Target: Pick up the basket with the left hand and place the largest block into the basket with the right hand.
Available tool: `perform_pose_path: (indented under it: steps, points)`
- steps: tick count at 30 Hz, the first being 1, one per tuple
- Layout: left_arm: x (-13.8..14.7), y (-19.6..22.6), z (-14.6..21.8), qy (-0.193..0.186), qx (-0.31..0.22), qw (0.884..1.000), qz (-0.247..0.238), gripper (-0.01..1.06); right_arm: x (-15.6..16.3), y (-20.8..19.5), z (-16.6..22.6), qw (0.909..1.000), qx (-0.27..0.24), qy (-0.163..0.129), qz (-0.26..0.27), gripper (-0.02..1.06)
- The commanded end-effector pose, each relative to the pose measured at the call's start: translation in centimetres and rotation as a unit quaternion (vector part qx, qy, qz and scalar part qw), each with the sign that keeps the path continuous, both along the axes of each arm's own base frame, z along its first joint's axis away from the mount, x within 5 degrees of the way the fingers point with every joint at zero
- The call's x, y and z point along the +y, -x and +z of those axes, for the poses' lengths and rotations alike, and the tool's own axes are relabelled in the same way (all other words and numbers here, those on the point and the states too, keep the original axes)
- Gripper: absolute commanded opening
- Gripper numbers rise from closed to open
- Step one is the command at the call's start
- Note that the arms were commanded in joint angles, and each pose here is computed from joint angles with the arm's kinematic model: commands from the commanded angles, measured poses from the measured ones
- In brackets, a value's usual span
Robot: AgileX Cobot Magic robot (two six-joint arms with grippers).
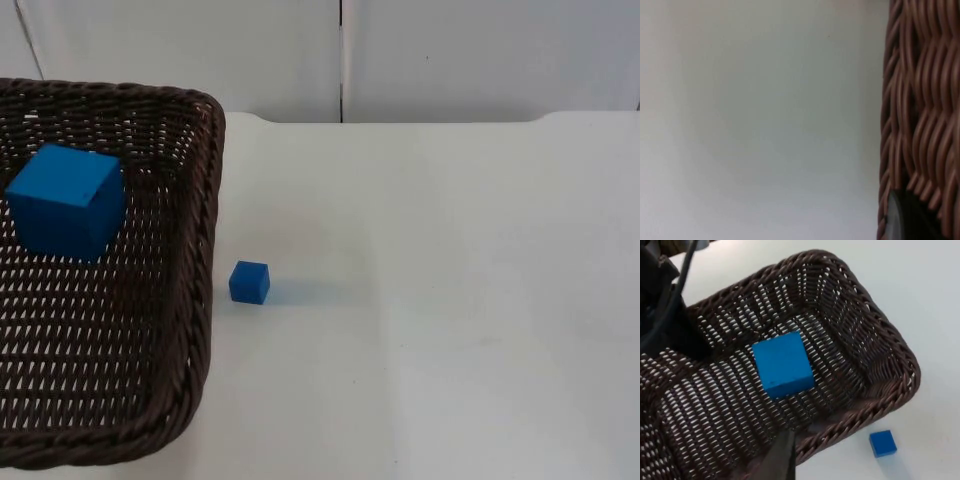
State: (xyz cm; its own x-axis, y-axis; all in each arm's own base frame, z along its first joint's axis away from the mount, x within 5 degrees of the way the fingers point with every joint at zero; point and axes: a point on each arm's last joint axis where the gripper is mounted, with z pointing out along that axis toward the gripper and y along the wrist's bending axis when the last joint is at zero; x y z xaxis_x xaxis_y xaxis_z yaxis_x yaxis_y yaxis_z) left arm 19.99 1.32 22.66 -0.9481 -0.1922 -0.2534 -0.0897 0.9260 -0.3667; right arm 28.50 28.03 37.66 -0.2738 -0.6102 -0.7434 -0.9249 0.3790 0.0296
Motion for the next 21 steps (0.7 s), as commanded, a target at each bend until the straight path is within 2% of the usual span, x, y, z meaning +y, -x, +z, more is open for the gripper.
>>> perform_pose_path:
  steps: [1,7,10,12,17,21]
  points:
    - [-0.1,-0.1,0.4,0.008,-0.012,1.0,0.007,0.0,-0.7,0.6,0.9,0.9998,-0.016,-0.012,-0.003,0.92]
    - [-0.1,-0.2,0.4,0.007,-0.02,1.0,0.009,0.0,-1.2,1.1,1.5,0.9994,-0.027,-0.022,-0.009,0.92]
    - [-0.1,-0.3,0.4,0.014,-0.018,1.0,0.012,0.0,-1.2,1.1,1.5,0.9994,-0.028,-0.021,-0.009,0.92]
    - [-0.4,-0.7,0.3,0.034,-0.023,0.999,0.01,0.0,-1.2,1.1,1.5,0.9993,-0.028,-0.022,-0.009,0.92]
    - [-1.8,-1.7,-0.4,0.06,-0.027,0.998,-0.01,0.0,-1.2,1.1,1.5,0.9993,-0.029,-0.02,-0.009,0.92]
    - [-3.5,-2.7,-1.4,0.061,-0.031,0.997,-0.024,0.0,-1.2,1.1,1.5,0.9993,-0.029,-0.02,-0.009,0.92]
